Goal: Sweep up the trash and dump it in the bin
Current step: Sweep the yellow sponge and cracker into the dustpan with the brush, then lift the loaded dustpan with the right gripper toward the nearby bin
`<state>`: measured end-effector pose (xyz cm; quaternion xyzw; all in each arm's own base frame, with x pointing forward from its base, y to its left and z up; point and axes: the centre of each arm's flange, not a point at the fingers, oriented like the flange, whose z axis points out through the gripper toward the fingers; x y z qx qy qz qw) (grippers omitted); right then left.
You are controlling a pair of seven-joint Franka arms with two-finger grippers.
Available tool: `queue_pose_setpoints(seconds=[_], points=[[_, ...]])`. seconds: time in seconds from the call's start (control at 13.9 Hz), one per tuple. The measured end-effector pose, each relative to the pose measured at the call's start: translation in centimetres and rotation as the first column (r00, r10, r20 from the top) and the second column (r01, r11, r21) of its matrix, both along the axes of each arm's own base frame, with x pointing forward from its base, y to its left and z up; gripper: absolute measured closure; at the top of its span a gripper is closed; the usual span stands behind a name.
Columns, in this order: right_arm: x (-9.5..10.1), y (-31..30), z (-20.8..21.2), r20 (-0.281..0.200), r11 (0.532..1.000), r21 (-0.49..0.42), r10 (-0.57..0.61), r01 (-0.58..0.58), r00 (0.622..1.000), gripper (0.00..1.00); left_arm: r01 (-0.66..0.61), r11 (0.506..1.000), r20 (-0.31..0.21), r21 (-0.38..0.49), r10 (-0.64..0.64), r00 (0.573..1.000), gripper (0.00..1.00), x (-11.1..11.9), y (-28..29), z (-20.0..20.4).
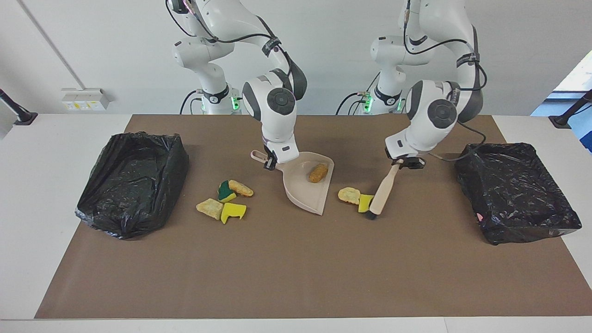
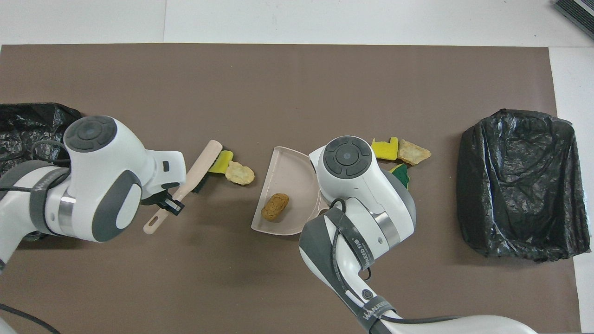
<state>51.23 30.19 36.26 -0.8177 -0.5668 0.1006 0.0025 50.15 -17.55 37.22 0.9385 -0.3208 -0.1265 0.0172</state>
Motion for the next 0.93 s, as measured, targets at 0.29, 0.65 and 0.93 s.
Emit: queue_pose_setpoints(seconds=[0.29, 0.65, 0.93], points=[[0.0, 0.0, 0.0, 0.0, 1.0, 0.0, 0.0, 0.0, 1.0, 0.67, -0.057, 0.998, -0.023, -0.029, 0.056, 0.998, 0.75, -5.6, -10.3, 1.1], [0.0, 0.0, 0.0, 0.0, 1.0, 0.0, 0.0, 0.0, 1.0, 0.67, -0.184, 0.983, -0.032, -0.012, 0.184, 0.982, 0.75, -7.4, -12.8, 1.8], [0.0, 0.0, 0.0, 0.0, 1.0, 0.0, 0.0, 0.0, 1.0, 0.67, -0.265, 0.964, -0.082, 0.03, 0.267, 0.96, 0.75, -5.7, -8.7, 1.6]])
